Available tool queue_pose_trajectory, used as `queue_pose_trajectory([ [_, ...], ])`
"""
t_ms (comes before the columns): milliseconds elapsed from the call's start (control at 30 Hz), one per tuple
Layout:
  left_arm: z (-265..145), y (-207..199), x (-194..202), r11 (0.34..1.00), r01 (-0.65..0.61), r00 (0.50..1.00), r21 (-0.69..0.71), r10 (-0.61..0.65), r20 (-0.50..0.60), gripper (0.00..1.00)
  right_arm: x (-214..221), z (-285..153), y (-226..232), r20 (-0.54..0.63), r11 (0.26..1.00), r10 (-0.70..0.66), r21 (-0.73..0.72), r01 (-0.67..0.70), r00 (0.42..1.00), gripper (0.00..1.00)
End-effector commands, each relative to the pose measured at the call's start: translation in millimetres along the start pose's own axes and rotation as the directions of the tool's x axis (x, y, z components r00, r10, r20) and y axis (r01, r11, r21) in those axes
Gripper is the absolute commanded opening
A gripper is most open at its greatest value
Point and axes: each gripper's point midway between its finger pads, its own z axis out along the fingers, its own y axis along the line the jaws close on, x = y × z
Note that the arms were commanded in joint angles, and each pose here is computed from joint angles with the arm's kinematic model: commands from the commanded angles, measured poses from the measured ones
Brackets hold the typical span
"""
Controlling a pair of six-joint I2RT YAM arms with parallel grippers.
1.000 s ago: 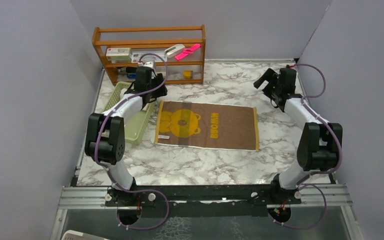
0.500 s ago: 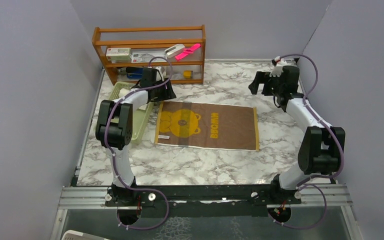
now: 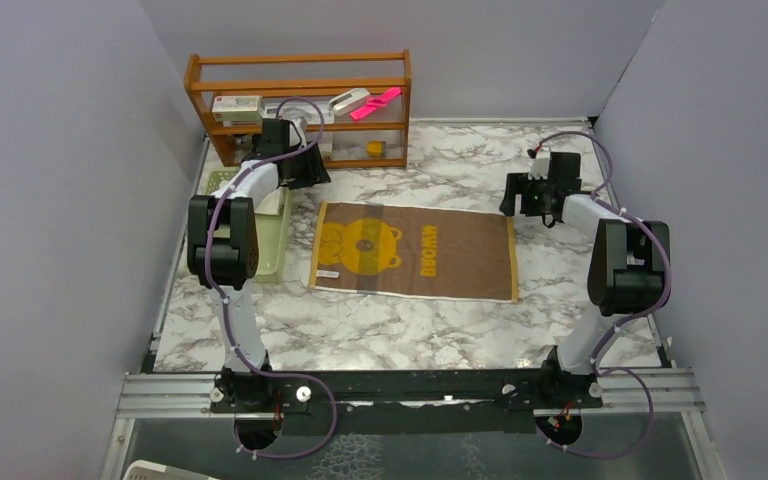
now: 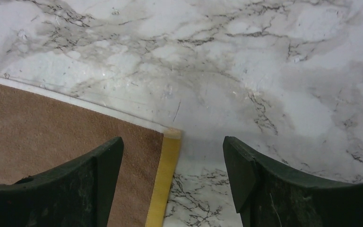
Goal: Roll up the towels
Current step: Fold the towel at the center of the board.
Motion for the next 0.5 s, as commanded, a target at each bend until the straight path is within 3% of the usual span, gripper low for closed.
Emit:
queue_pose_trajectory([
  [0, 5.0, 1.8, 25.3, 1.000, -0.003, 0.997, 0.007, 0.004, -0.081, 0.54, 11.2, -2.8, 1.4, -0.042, 0.999, 0.033, -0.013, -0.033, 0.999, 0.75],
  [167, 1.8, -0.5, 24.2, 1.000, 0.000, 0.997, 0.006, 0.000, -0.080, 0.52, 26.7, 1.5, 10.1, -0.079, 0.996, 0.066, -0.057, -0.070, 0.995, 0.65],
  [467, 5.1, -2.3, 36.9, 1.000, -0.011, 0.995, -0.015, 0.009, -0.104, 0.50, 42.8, 11.0, 0.3, -0.141, 0.998, 0.063, 0.001, -0.064, 0.988, 0.56],
])
